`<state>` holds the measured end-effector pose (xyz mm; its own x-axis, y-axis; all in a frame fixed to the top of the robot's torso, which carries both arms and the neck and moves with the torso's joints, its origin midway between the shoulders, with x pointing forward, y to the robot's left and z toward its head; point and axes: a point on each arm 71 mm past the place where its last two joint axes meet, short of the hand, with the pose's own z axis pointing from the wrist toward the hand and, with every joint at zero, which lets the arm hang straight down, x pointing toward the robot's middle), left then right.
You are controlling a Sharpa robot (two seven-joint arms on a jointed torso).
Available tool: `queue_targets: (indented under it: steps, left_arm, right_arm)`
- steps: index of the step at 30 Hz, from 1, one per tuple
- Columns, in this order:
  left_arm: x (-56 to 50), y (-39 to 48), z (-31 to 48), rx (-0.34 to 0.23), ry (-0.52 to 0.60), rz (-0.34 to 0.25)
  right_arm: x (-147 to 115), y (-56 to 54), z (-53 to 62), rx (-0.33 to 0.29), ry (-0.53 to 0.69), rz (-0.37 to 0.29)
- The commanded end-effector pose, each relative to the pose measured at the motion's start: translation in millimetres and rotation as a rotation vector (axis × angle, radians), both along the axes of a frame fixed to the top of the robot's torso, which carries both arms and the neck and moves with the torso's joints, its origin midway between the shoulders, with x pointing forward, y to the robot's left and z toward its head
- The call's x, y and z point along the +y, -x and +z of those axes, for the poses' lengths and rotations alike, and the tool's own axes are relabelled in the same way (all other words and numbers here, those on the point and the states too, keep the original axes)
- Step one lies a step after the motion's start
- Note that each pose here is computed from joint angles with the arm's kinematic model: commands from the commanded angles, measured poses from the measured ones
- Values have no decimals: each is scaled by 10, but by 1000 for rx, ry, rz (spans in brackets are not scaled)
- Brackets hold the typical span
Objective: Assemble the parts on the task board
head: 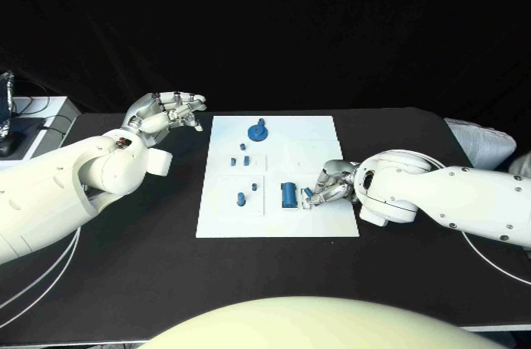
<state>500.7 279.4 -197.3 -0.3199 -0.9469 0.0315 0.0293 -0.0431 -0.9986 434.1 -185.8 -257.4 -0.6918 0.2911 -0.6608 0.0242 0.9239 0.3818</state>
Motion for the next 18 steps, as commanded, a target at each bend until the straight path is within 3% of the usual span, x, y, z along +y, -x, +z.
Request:
queue_targets:
  steps: [1,18]
  left_arm:
    - [-23,5,11,-4,13,-16]
    - [-19,8,12,-3,12,-16]
  right_arm:
    - [20,2,-10,-9,21,26]
    - [57,-25,-34,-10,18,23]
